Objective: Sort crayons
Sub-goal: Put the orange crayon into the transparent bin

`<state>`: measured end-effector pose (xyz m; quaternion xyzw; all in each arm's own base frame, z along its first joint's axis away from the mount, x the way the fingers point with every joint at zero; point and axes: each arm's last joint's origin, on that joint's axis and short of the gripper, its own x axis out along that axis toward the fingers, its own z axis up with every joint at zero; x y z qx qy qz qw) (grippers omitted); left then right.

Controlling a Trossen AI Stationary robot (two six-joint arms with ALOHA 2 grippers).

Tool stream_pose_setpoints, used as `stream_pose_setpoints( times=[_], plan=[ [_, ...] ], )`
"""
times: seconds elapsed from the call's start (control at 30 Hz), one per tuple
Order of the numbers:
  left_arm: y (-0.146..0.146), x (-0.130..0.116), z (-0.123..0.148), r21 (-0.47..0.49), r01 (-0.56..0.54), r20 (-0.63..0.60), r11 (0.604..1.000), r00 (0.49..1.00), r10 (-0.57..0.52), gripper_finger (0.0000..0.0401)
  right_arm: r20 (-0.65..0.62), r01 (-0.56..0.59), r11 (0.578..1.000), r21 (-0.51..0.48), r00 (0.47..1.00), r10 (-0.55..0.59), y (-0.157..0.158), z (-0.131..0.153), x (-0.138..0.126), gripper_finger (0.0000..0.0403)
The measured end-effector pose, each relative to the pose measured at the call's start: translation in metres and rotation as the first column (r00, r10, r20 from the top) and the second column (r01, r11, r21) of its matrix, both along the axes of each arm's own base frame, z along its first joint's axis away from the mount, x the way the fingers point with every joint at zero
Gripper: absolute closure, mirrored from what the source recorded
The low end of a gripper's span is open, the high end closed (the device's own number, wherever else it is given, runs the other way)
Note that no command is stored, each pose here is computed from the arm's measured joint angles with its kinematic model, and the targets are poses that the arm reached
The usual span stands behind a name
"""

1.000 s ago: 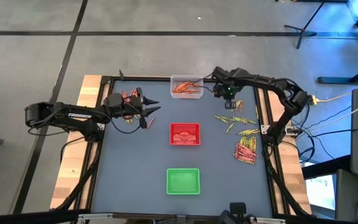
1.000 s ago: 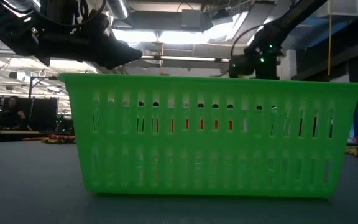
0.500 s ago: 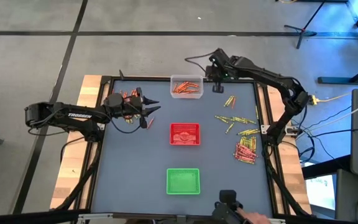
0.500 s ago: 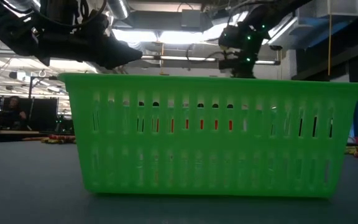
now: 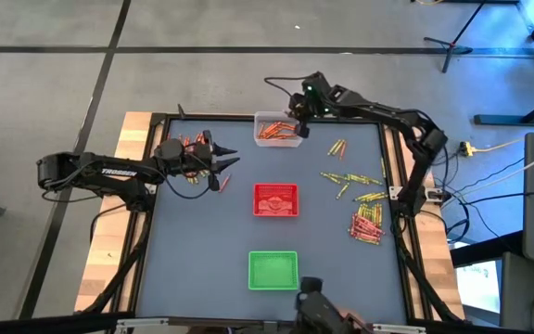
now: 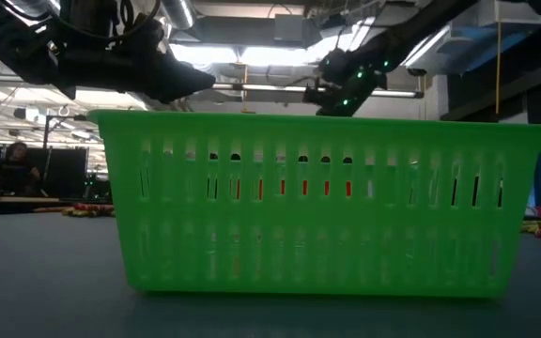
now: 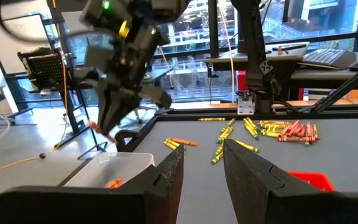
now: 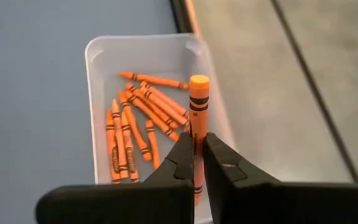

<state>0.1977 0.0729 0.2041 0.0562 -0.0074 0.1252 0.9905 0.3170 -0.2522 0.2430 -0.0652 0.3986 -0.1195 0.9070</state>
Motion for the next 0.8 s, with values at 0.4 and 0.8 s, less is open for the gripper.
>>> stream_pose_setpoints(
  times=[0.4, 0.8],
  plan=[
    [-0.002, 0.001, 0.001, -0.013, 0.013, 0.011, 1.000, 1.000, -0.013, 0.0303, -0.021, -0.002, 0.994, 0.112, 1.000, 0.004, -0.005, -0.031, 0.009, 0.0386],
    [-0.002, 0.001, 0.001, -0.011, 0.014, 0.017, 1.000, 1.000, -0.013, 0.0303, -0.001, 0.016, 0.997, 0.072, 1.000, -0.016, -0.008, -0.029, 0.011, 0.0372]
  ],
)
